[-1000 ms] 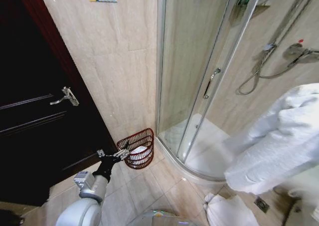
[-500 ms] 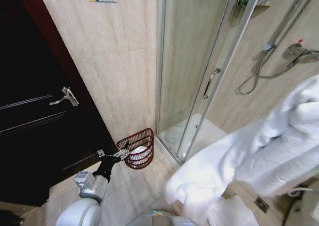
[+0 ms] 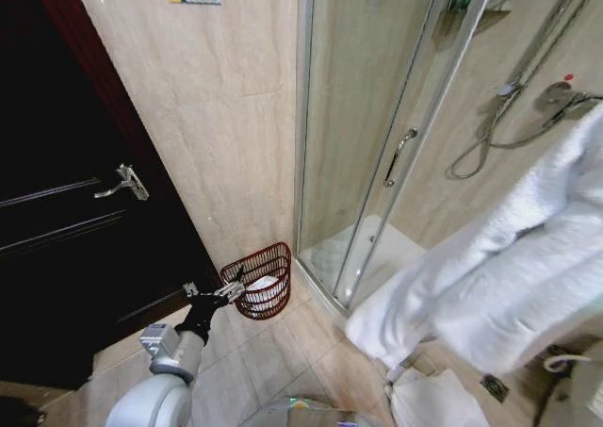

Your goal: Discard the used towel into the hamper.

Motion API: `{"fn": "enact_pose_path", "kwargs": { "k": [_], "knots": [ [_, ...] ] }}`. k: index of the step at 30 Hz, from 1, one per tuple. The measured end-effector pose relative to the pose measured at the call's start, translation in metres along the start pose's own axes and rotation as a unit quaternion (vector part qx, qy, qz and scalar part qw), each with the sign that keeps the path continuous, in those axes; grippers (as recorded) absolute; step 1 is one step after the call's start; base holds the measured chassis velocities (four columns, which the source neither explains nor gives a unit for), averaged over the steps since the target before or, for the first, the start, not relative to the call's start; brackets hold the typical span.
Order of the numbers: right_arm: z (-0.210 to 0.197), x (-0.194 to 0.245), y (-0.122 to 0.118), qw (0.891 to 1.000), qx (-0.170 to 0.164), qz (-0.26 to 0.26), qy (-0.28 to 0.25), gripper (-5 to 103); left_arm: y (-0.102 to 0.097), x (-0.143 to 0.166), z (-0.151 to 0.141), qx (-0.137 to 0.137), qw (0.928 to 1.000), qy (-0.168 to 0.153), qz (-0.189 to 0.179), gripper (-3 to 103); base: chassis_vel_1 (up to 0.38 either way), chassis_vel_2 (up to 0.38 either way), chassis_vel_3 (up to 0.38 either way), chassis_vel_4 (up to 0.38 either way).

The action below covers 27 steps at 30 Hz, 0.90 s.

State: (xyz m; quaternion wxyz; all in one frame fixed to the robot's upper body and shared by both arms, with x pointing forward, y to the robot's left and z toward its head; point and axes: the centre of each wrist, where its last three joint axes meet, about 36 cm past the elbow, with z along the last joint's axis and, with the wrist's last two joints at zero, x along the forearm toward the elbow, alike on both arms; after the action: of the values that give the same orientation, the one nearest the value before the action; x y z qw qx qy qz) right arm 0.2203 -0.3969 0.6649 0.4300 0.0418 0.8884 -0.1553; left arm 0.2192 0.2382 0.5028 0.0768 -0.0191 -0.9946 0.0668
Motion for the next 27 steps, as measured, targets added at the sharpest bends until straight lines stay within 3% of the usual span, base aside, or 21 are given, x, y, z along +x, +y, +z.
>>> {"fn": "enact_pose_path", "kwargs": {
  "k": [27],
  "knots": [
    [-0.0022,-0.0007,-0.0044,1.000,0.009,0.016,0.002,10,0.0000,0.0000,0.0000,0.000,1.0000,0.000,0.000,100,0.000,0.000,0.000,0.000]
  ]
}}
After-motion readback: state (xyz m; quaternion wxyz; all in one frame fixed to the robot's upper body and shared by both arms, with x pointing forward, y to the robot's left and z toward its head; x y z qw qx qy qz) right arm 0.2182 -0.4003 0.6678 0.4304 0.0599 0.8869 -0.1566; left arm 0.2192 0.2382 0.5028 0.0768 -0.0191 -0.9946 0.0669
